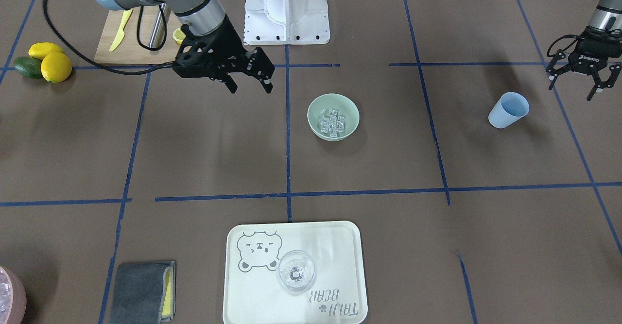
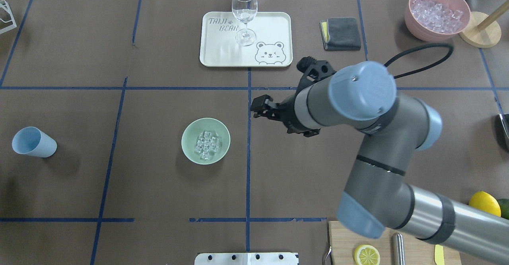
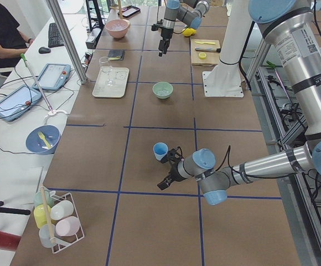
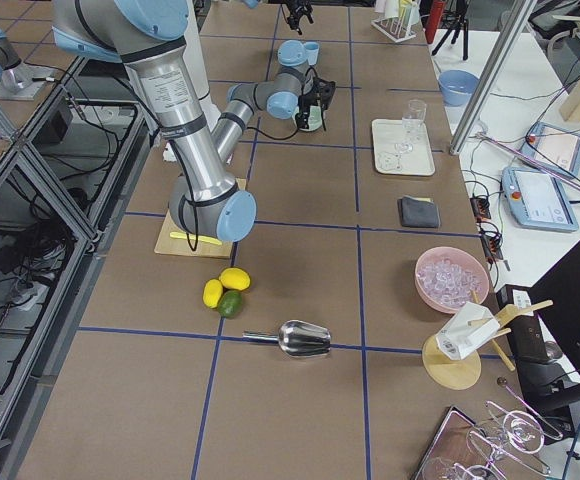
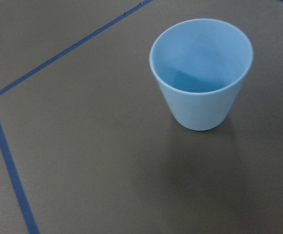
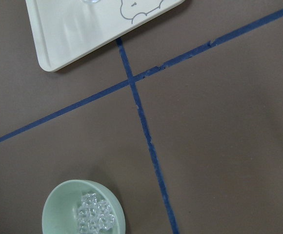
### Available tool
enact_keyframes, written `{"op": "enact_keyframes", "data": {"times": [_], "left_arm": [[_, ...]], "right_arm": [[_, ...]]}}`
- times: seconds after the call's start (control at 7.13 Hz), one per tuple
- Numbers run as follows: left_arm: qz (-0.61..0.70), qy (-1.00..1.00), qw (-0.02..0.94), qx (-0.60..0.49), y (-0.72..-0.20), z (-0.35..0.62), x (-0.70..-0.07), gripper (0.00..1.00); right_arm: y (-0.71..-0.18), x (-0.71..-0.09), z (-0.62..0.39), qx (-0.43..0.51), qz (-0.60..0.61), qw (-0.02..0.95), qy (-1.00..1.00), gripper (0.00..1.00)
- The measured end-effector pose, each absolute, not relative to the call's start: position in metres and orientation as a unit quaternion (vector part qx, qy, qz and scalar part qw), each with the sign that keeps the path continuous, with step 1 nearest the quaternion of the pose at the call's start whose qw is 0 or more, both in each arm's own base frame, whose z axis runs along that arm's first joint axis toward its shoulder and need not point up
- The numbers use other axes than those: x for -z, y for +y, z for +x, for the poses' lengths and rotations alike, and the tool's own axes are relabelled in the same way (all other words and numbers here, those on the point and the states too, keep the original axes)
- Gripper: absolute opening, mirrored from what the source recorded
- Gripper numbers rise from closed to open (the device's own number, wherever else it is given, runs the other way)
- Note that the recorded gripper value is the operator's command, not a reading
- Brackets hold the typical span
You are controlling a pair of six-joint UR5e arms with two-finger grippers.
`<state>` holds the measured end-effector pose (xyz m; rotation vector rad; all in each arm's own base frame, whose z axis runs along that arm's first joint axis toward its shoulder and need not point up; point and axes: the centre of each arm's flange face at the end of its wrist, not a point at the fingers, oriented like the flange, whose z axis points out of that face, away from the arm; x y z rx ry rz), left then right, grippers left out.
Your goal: Pour ice into bowl
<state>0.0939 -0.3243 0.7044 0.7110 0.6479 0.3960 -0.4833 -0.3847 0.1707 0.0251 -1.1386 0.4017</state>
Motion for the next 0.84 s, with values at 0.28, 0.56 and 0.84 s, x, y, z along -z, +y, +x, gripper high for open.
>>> {"op": "enact_keyframes", "data": {"times": [0.28, 0.56, 0.84], "left_arm": [[0.29, 0.354, 0.877, -0.149, -0.372, 0.066, -0.69, 1.0], [0.262, 0.368, 0.883, -0.126, -0.381, 0.049, -0.692, 1.0], [0.247, 0.358, 0.894, -0.112, -0.389, 0.045, -0.696, 1.0]], "right_arm": [[-0.378, -0.144, -0.572, -0.213, 0.024, 0.829, -0.517, 1.0], [-0.389, -0.14, -0.637, -0.216, 0.025, 0.849, -0.482, 1.0], [-0.392, -0.152, -0.661, -0.183, 0.011, 0.878, -0.441, 0.99]]}}
